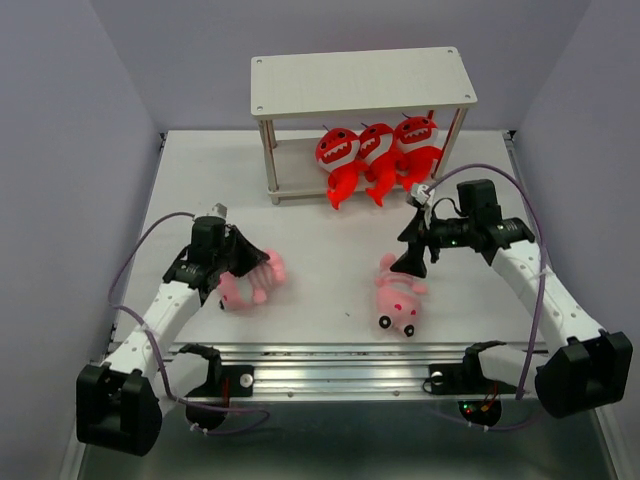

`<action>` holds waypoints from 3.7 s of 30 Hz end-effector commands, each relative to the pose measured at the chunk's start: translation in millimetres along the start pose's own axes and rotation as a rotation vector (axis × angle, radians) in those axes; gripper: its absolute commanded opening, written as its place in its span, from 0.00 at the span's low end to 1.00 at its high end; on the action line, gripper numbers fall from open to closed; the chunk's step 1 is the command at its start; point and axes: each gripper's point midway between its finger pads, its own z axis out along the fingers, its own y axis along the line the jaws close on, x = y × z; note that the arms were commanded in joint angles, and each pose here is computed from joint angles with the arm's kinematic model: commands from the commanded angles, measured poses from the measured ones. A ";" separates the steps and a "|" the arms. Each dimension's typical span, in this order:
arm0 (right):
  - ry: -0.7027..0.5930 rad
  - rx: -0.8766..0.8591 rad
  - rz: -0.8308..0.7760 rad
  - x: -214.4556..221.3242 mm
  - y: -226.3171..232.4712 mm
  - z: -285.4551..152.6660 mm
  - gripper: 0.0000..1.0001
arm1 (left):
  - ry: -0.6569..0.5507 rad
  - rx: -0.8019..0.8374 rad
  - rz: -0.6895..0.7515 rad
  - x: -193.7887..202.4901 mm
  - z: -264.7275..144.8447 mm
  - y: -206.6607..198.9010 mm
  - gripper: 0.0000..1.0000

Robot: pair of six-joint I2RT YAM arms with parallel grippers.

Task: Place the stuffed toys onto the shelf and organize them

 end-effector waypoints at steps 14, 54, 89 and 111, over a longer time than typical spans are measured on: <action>0.006 -0.029 0.420 -97.0 -22.0 8.5 1.00 | 0.108 0.927 0.893 134.6 -114.1 -206.5 0.00; 0.067 -0.446 1.164 -130.7 44.6 0.9 1.00 | -0.647 1.077 0.938 84.0 -185.2 -338.8 0.00; -0.325 0.785 0.043 -272.3 -116.1 -120.0 0.01 | -0.405 0.896 0.821 72.0 -196.6 -245.8 0.77; -0.379 1.450 -0.338 -355.7 -252.2 -164.5 0.15 | -0.339 0.806 0.699 82.8 -163.3 -171.6 0.77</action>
